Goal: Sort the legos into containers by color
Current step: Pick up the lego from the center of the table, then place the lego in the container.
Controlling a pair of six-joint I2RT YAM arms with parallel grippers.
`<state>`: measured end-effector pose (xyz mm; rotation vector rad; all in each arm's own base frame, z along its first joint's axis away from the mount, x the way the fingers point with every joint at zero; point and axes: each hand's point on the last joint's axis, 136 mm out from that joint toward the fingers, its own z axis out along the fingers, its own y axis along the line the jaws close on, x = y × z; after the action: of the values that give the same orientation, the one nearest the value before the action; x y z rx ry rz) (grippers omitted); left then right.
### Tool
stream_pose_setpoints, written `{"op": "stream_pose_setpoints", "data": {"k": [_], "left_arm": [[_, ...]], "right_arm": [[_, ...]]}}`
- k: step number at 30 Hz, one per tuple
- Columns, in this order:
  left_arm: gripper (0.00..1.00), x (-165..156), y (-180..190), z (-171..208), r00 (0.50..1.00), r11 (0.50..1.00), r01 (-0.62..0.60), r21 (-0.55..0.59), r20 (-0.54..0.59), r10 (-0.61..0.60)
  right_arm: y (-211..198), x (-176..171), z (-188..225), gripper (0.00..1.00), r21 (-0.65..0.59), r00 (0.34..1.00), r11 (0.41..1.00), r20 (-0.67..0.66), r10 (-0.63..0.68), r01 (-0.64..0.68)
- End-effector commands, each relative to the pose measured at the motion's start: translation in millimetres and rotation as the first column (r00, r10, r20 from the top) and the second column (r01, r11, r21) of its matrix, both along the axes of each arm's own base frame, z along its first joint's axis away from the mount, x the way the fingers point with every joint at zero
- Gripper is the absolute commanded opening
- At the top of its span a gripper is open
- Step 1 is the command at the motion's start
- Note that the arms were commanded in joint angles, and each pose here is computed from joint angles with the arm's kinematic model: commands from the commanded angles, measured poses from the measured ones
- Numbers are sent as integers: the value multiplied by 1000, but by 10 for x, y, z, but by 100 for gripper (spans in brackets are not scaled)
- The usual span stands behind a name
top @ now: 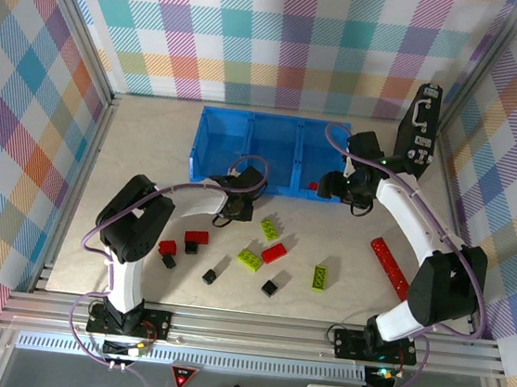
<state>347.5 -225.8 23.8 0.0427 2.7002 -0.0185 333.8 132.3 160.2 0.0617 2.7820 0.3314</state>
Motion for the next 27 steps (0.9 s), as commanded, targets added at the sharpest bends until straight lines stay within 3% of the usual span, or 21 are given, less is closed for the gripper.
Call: {"op": "stream_pose_setpoints", "data": {"k": [1,11,27], "left_arm": [[34,-201,-22,28,999,1000,31,-2,-23,-31],[33,-455,-99,327,998,998,58,-38,-4,-58],[33,-69,-466,961,989,989,116,-87,103,-107]], "right_arm": [[-12,-70,98,72,5,1000,1000,14,-10,10],[-3,-55,70,72,11,1000,1000,13,-16,16],[-62,-77,129,71,-11,999,1000,34,-25,25]]}}
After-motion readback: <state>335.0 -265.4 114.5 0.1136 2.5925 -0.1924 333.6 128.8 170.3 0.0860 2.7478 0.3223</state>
